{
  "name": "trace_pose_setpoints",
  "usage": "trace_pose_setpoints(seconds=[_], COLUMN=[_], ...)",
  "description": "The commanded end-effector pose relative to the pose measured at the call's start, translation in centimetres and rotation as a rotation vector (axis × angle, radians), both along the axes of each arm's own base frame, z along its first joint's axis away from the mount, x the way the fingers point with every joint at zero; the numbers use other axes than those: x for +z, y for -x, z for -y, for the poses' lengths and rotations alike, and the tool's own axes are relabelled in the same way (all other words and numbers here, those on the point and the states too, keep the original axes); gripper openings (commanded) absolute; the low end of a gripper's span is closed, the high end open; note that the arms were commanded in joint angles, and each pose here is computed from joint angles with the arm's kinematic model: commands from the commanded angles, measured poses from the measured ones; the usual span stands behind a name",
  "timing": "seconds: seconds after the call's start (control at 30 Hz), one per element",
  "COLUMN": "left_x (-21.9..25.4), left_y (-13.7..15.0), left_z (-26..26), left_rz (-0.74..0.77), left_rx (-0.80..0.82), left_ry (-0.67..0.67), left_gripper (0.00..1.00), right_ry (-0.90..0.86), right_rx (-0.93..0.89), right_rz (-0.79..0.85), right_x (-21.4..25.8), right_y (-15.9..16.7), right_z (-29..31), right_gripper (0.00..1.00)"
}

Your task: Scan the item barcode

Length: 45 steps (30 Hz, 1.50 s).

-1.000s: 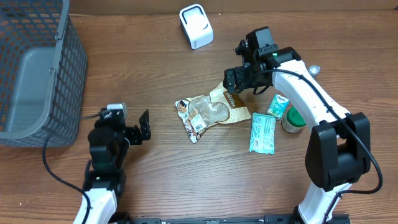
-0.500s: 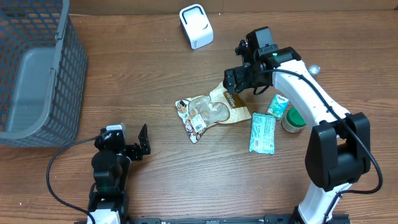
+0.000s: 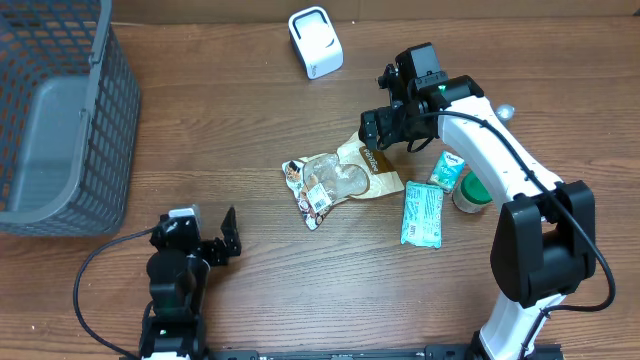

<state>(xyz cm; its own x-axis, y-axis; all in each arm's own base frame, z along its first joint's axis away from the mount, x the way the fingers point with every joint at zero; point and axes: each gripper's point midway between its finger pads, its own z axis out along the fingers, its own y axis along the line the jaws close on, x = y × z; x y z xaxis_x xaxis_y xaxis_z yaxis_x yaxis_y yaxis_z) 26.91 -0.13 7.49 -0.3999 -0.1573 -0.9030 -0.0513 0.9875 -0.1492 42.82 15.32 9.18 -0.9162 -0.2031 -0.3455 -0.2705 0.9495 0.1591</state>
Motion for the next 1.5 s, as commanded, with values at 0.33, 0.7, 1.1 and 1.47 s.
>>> trace_pose_setpoints(seconds=[0.33,0.7,1.1,1.47], left_x=[2.7,8.1,8.2,8.1], left_y=[2.0,2.3,2.3,2.3], left_z=[-1.4,-0.9,-0.7,-0.8], left_rz=[0.102,0.336,0.338,0.337], left_rx=[0.059,0.023,0.010,0.010], left_ry=[-0.073,-0.131,-0.142,-0.142], left_gripper=[0.99,1.00,1.00,1.00], right_ry=[0.000,0.000,0.000,0.000], right_rx=[-0.007,-0.007,-0.007,-0.007], right_rz=[0.014,0.014,0.014,0.014], right_x=[0.4,0.4,0.4,0.4], right_y=[-0.3,-0.3,-0.3,-0.3], right_z=[0.1,0.1,0.1,0.1], right_gripper=[1.00,1.00,1.00,1.00])
